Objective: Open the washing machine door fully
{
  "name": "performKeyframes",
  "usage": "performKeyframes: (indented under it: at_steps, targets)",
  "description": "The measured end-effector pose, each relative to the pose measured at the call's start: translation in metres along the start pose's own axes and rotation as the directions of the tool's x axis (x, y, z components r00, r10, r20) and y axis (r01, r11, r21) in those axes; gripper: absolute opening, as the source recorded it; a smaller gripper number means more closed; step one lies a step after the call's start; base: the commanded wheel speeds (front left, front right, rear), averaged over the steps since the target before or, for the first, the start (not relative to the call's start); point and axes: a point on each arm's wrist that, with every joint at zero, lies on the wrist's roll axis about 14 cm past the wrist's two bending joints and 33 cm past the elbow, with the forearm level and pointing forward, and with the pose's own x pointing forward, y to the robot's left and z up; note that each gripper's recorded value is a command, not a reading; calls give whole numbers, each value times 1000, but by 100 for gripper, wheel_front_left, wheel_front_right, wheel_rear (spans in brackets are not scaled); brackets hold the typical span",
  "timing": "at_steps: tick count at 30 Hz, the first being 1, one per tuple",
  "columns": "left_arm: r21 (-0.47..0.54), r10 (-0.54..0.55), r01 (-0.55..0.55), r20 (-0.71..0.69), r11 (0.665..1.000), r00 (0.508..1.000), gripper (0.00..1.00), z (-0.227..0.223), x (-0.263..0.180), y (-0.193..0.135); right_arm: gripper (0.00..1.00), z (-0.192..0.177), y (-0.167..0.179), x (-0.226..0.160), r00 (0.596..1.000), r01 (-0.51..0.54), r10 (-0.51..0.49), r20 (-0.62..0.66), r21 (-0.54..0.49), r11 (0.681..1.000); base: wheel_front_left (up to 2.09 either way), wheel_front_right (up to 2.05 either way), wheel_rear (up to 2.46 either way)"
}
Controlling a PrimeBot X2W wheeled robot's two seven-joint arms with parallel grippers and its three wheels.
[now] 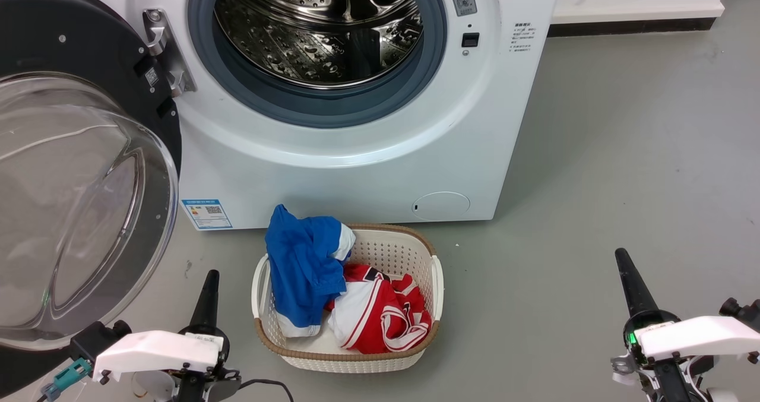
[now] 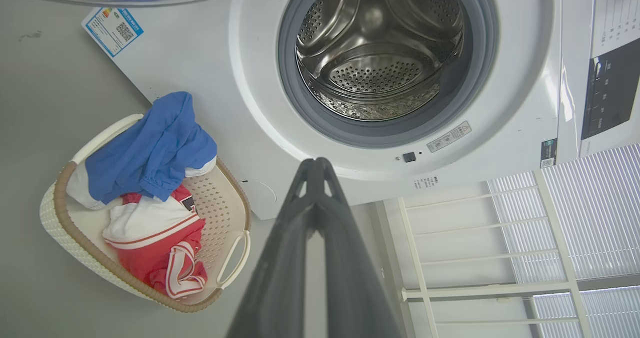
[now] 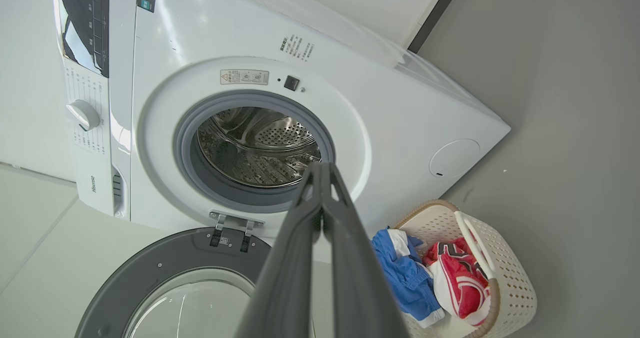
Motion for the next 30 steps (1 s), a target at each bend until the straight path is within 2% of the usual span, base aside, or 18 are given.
performKeyframes:
  at_steps: [13, 30]
  targets:
    - [-128, -24, 25, 14, 991, 1000, 0, 6, -3, -5, 0, 2, 2, 1, 1000, -7, 7, 1, 125, 992, 0, 0, 0]
    - [-270, -57, 64, 33, 961, 998, 0, 13, -6, -12, 0, 5, 7, 2, 1000, -24, 24, 4, 265, 964, 0, 0, 0]
